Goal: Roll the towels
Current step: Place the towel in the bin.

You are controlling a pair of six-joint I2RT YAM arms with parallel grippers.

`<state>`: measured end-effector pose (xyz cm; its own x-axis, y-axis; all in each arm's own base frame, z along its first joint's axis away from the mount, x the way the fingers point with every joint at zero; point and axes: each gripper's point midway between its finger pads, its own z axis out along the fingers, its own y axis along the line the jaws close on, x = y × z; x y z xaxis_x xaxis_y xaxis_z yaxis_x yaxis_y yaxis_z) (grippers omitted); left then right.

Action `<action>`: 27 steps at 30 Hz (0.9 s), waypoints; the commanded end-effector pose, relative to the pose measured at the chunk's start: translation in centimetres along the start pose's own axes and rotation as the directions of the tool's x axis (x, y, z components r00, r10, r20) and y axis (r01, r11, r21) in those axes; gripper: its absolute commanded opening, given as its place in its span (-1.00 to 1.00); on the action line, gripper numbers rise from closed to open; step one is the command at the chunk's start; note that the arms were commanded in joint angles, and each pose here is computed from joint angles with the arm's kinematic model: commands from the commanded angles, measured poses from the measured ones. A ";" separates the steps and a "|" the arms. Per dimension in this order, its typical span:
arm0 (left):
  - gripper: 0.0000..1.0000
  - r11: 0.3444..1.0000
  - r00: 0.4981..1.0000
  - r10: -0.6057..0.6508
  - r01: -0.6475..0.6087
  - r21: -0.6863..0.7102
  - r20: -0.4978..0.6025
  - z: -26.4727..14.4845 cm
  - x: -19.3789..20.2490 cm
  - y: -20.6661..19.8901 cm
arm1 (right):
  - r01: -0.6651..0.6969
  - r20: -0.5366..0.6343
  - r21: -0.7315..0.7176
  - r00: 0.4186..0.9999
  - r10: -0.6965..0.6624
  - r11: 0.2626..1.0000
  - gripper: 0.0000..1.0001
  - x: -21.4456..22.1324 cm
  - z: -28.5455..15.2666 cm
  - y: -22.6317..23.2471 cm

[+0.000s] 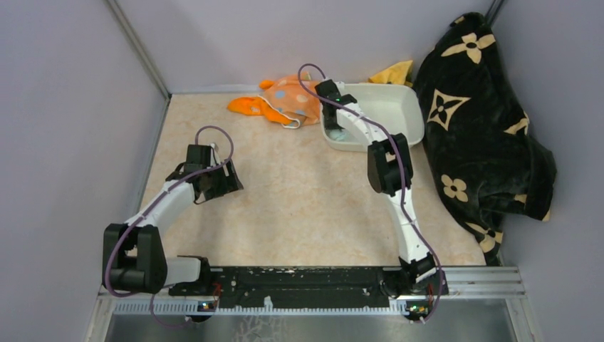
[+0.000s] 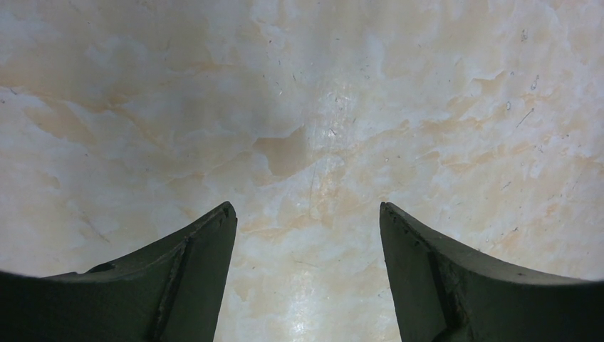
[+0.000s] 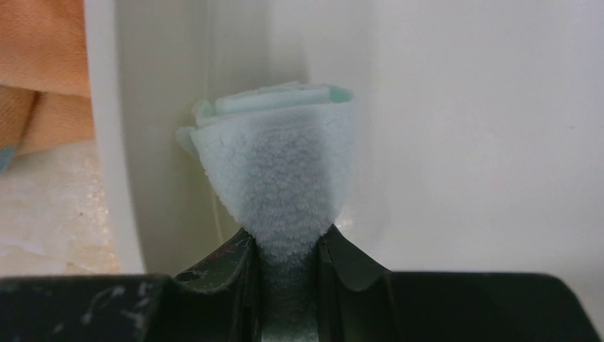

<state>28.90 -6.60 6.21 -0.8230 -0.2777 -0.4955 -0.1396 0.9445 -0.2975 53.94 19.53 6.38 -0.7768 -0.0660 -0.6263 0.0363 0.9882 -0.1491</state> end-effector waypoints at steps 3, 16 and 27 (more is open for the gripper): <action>0.59 1.000 1.000 0.004 -0.003 0.013 -0.007 0.3 0.1 -0.1 | -0.092 0.035 -0.178 0.994 0.100 0.980 -0.91 -2.6 -1.8 3.3; 0.58 1.000 0.999 0.000 0.001 0.024 -0.035 0.7 0.6 -0.2 | -0.220 -0.140 -0.190 0.971 0.195 0.957 -0.44 1.6 0.9 3.0; 0.59 1.000 0.999 0.001 0.000 0.030 -0.035 0.6 0.6 -0.3 | -0.220 -0.043 -0.219 0.975 0.216 0.951 0.08 -1.3 -2.4 1.8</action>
<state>28.62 -7.02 5.42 -0.8436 -0.2743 -0.4617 -0.1363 0.9409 -0.3101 53.10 21.83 4.16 -0.8275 0.1341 -0.5453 0.0735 0.9886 0.1315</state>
